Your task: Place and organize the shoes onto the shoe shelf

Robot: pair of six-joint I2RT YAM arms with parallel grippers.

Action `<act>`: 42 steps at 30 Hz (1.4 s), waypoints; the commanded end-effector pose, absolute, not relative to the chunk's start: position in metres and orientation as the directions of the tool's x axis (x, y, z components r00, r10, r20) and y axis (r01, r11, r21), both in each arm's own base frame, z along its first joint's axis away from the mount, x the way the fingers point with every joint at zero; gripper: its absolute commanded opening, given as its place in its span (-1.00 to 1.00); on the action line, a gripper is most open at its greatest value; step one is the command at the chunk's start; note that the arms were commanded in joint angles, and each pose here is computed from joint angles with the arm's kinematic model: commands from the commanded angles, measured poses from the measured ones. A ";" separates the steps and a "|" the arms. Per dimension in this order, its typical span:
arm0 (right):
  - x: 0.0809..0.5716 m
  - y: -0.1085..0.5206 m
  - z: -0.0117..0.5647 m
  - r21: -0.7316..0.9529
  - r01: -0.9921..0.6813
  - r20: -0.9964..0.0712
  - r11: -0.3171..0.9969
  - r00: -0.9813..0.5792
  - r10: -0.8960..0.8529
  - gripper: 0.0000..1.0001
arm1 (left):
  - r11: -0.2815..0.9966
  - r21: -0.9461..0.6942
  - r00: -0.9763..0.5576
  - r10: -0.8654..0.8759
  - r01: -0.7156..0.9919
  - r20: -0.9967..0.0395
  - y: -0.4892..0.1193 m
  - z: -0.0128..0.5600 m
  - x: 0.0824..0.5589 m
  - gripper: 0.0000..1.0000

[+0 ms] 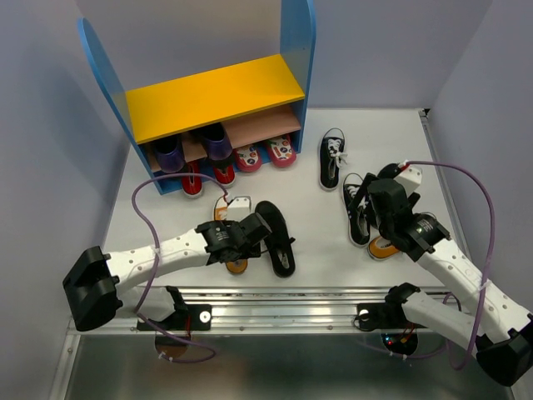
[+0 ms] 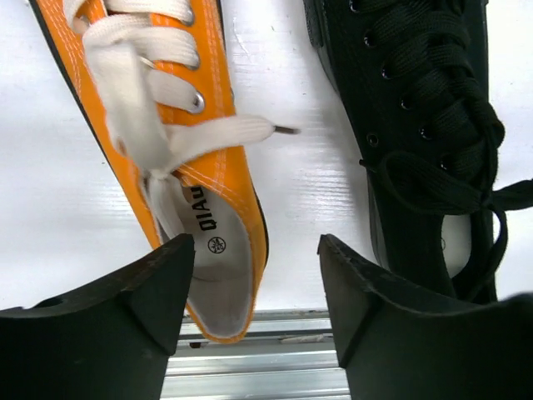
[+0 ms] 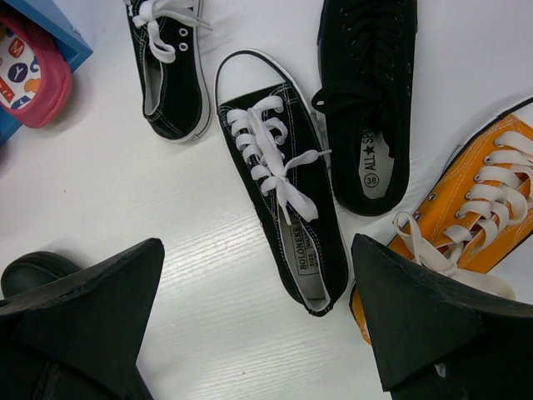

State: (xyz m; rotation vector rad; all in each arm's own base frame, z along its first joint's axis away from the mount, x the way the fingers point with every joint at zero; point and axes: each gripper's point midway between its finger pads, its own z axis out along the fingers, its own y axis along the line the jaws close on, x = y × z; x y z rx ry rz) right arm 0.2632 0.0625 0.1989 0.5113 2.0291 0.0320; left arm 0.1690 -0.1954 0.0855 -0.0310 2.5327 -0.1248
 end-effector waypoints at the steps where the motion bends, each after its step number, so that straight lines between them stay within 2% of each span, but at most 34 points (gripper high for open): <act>1: 0.268 0.062 0.209 0.272 0.350 -0.842 0.896 -0.365 0.398 1.00 | 0.998 -0.066 -0.830 -0.022 0.017 -0.558 -0.195 0.077 0.170 0.48; 8: 0.269 0.066 0.208 0.277 0.339 -0.836 0.899 -0.377 0.400 1.00 | 0.991 -0.054 -0.773 -0.129 -0.122 -0.621 -0.185 0.088 0.184 0.50; 16: 0.269 0.065 0.212 0.276 0.333 -0.842 0.902 -0.369 0.394 1.00 | 0.976 -0.170 -0.754 -0.215 -0.138 -0.621 -0.194 0.088 0.184 0.30; 19: 0.269 0.066 0.212 0.277 0.331 -0.841 0.902 -0.371 0.395 1.00 | 0.970 -0.138 -0.764 -0.242 -0.199 -0.599 -0.190 0.084 0.181 0.18; 27: 0.272 0.070 0.215 0.279 0.322 -0.838 0.905 -0.379 0.393 1.00 | 0.964 -0.026 -0.782 -0.230 -0.265 -0.579 -0.182 0.060 0.172 0.18; 33: 0.273 0.071 0.216 0.276 0.315 -0.839 0.908 -0.383 0.387 1.00 | 0.953 -0.045 -0.767 -0.268 -0.299 -0.583 -0.184 0.048 0.170 0.09; 37: 0.274 0.072 0.216 0.277 0.314 -0.838 0.908 -0.383 0.388 1.00 | 0.949 -0.061 -0.760 -0.286 -0.310 -0.584 -0.183 0.041 0.169 -0.08; 42: 0.277 0.077 0.213 0.284 0.298 -0.834 0.911 -0.392 0.388 1.00 | 0.942 -0.060 -0.744 -0.298 -0.329 -0.599 -0.177 0.034 0.170 -0.09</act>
